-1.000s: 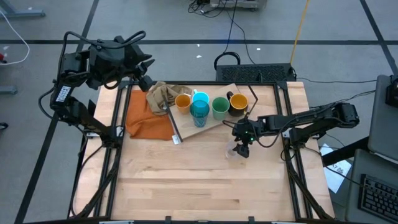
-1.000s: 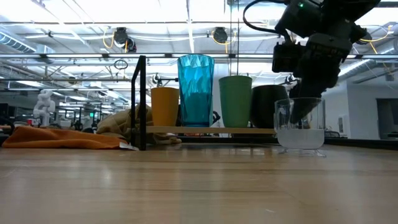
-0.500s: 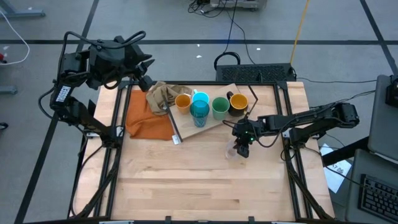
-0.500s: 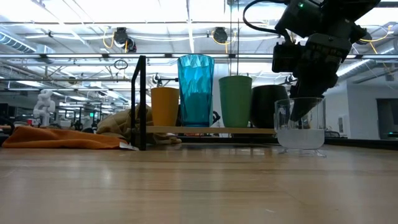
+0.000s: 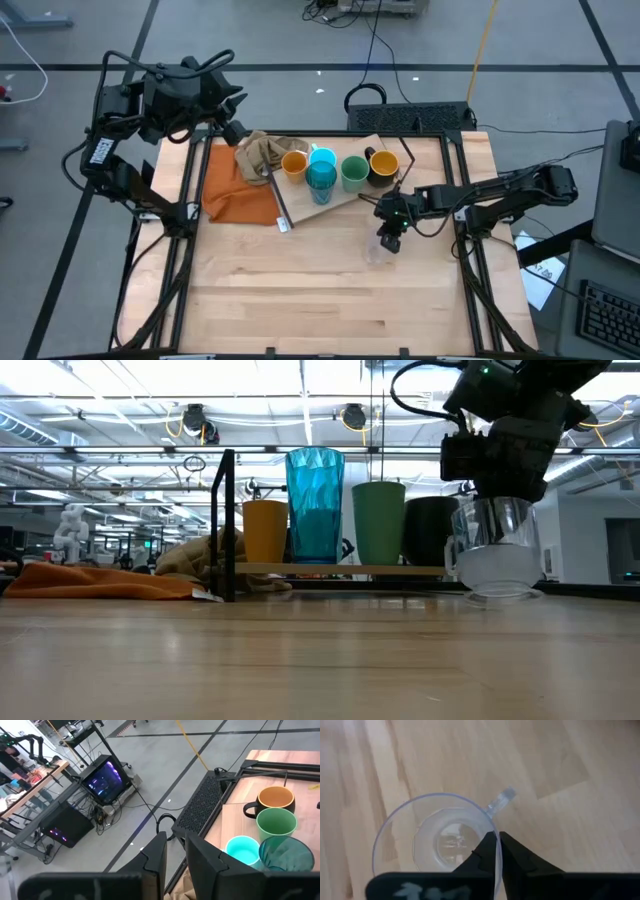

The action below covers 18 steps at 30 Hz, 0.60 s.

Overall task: Stack small to large cups/mugs on shelf
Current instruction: Put the transparent mug on the shelf

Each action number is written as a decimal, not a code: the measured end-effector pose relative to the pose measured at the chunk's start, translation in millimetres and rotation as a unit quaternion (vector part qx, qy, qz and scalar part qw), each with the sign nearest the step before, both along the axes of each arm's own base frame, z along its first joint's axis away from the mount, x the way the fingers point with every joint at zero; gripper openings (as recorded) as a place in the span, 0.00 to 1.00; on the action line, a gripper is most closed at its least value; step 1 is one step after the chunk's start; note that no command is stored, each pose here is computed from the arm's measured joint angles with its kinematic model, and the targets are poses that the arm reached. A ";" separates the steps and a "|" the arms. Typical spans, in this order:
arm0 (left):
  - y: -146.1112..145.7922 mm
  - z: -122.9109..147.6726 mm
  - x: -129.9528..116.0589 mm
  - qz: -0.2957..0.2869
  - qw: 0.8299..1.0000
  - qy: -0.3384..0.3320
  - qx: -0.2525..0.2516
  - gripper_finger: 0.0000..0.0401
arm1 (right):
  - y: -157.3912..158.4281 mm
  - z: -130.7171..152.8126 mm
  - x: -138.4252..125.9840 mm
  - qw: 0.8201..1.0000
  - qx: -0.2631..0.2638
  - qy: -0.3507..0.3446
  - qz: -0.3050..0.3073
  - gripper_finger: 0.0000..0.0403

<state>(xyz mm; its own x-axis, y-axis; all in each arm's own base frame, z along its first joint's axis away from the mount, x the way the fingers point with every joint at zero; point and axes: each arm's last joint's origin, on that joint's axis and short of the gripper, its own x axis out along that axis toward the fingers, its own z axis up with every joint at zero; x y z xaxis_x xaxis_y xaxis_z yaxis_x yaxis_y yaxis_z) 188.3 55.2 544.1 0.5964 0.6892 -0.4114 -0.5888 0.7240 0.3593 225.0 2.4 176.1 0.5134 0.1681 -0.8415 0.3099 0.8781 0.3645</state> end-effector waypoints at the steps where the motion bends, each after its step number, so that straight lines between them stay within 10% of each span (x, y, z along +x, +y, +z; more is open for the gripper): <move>1: 0.0 0.0 0.0 0.000 1.000 0.000 0.000 0.18 | -0.5 1.8 -0.7 1.000 -0.004 -0.002 -0.014 0.01; 9: 0.5 0.3 -2.5 0.018 1.000 0.006 0.012 0.18 | -9.1 88.0 4.6 0.985 -0.054 -0.150 -0.069 0.00; 18: 0.1 2.9 -5.3 0.017 1.000 0.003 0.022 0.18 | -46.9 212.4 -1.8 0.926 -0.161 -0.312 -0.140 0.00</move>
<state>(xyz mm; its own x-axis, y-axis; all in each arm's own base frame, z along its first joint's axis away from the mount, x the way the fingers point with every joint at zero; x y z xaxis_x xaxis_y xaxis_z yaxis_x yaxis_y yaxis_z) 183.0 55.4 547.0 0.5706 0.7259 -0.3842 -0.6097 0.6878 0.3939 223.2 -44.4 388.6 0.9021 -0.2529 -0.3496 0.3586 0.8900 0.2816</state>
